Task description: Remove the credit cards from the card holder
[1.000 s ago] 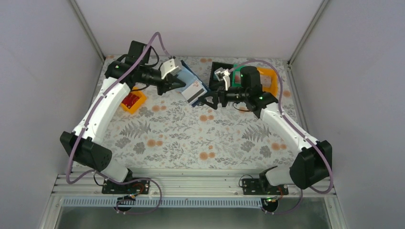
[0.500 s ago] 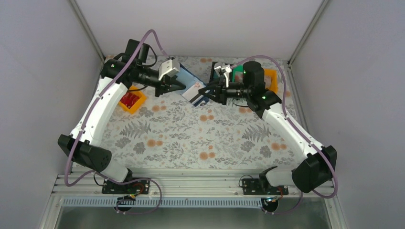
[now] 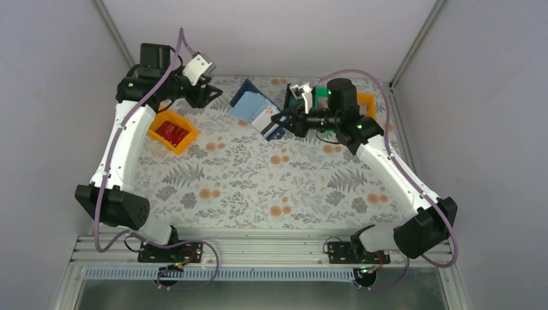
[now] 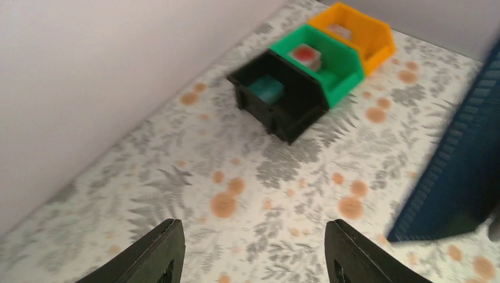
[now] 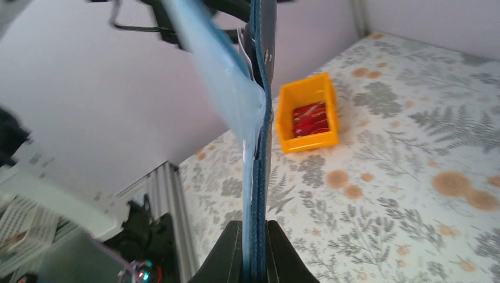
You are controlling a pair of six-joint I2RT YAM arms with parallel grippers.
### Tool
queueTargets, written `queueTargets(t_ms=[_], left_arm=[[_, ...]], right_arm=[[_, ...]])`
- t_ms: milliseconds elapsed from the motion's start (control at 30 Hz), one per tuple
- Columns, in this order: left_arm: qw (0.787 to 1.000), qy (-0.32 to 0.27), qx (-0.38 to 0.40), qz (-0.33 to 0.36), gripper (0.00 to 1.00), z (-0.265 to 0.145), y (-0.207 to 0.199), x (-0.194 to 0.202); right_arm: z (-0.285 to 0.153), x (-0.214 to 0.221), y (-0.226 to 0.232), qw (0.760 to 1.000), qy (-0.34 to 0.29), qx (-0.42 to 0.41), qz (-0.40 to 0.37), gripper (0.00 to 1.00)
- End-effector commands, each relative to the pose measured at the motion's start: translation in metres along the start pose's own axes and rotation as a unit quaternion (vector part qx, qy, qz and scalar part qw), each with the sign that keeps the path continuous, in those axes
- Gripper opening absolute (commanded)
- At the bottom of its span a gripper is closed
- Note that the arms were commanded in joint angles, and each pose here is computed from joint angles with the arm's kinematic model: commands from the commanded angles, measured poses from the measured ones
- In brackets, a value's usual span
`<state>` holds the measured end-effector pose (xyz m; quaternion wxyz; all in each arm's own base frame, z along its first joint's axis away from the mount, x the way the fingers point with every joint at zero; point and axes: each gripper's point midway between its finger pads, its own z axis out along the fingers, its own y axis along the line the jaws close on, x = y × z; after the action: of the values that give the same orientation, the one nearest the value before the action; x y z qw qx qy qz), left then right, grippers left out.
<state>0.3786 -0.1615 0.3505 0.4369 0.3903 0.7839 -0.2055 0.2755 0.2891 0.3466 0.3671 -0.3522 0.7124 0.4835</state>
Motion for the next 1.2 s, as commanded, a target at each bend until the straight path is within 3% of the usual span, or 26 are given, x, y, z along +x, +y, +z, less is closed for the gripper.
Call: queueTargets(t_ms=[0, 67, 167, 233, 300, 467, 600, 967, 1167], left_arm=[[0.993, -0.087, -0.038, 0.071, 0.58, -0.048, -0.003, -0.062], [0.985, -0.117, 0.050, 0.117, 0.55, -0.059, -0.046, -0.077], [0.953, -0.138, 0.216, 0.161, 0.53, -0.060, -0.129, -0.071], [0.937, -0.129, 0.286, 0.155, 0.52, -0.051, -0.162, -0.055], [0.935, -0.113, 0.313, 0.124, 0.52, -0.037, -0.171, -0.043], [0.956, -0.079, 0.272, 0.081, 0.49, -0.003, -0.149, -0.034], [0.968, -0.038, 0.239, 0.064, 0.38, 0.019, -0.131, -0.019], [0.968, -0.040, 0.230, 0.088, 0.40, 0.005, -0.135, -0.012], [0.975, -0.043, 0.213, 0.038, 0.37, 0.003, -0.104, -0.005]], right_arm=[[0.005, -0.009, -0.037, 0.993, -0.001, 0.096, 0.063, 0.04], [0.010, -0.010, -0.048, 0.990, 0.007, 0.109, 0.084, 0.04], [0.017, -0.013, -0.053, 0.989, 0.018, 0.111, 0.093, 0.04], [0.021, -0.016, -0.051, 0.990, 0.024, 0.109, 0.089, 0.04], [0.023, -0.015, -0.047, 0.991, 0.032, 0.099, 0.084, 0.04], [0.030, -0.007, -0.023, 0.996, 0.054, 0.041, 0.049, 0.04], [0.033, -0.007, 0.022, 0.997, 0.061, -0.044, -0.001, 0.04], [0.025, -0.023, 0.054, 0.993, 0.041, -0.073, -0.082, 0.04], [0.018, -0.028, 0.062, 0.991, 0.031, -0.079, -0.100, 0.04]])
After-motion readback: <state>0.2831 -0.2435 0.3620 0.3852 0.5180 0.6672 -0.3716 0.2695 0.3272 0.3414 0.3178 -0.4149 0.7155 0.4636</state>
